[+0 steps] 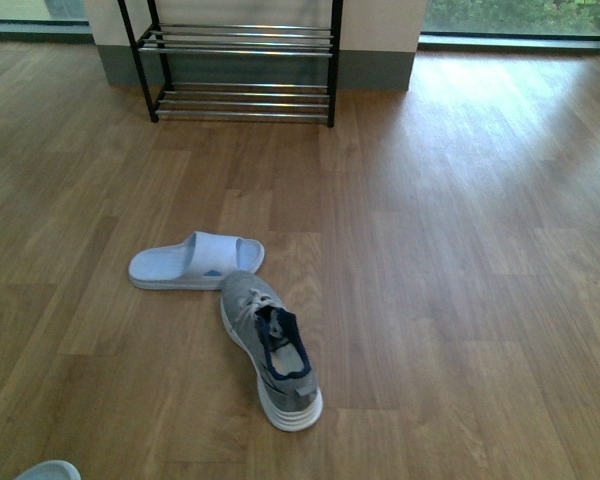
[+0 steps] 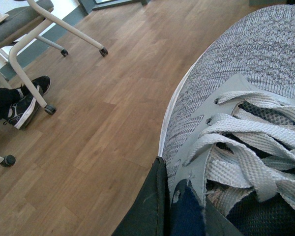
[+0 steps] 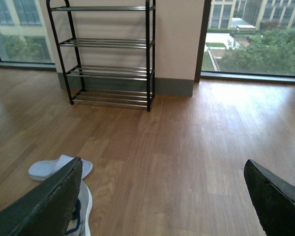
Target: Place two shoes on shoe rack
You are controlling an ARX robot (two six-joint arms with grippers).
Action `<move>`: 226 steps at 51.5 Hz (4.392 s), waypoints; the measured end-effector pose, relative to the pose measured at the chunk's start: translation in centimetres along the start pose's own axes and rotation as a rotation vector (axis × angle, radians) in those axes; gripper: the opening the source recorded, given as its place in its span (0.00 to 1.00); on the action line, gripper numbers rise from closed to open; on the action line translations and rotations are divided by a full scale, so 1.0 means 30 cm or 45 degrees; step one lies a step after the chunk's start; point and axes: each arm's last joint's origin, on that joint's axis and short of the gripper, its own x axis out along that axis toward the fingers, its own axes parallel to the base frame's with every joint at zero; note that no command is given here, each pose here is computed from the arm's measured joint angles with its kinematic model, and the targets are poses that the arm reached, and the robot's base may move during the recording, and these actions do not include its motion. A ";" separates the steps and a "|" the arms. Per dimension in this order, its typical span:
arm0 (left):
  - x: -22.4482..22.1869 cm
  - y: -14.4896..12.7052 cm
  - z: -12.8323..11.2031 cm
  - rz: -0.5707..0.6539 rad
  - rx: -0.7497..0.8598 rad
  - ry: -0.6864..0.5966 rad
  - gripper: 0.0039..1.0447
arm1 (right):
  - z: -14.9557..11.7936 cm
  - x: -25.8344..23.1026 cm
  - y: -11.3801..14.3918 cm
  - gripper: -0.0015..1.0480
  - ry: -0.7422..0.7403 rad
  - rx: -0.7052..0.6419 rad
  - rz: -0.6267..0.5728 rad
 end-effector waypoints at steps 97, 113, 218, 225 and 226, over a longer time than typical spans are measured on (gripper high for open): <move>0.000 0.000 0.000 0.000 0.005 0.000 0.01 | -0.683 0.651 0.002 0.91 1.131 -0.312 0.177; 0.000 0.000 0.000 0.000 0.005 0.000 0.01 | -0.850 0.700 -0.066 0.91 1.293 -0.369 0.087; 0.000 0.000 0.000 0.000 0.005 0.000 0.01 | -0.037 0.243 -0.203 0.01 0.517 -0.374 -0.267; 0.000 0.000 0.000 0.001 0.005 0.000 0.01 | 0.011 0.128 -0.178 0.01 0.414 -0.352 -0.242; 0.000 0.000 0.000 0.001 0.005 0.000 0.01 | 0.017 0.111 -0.174 0.01 0.396 -0.348 -0.242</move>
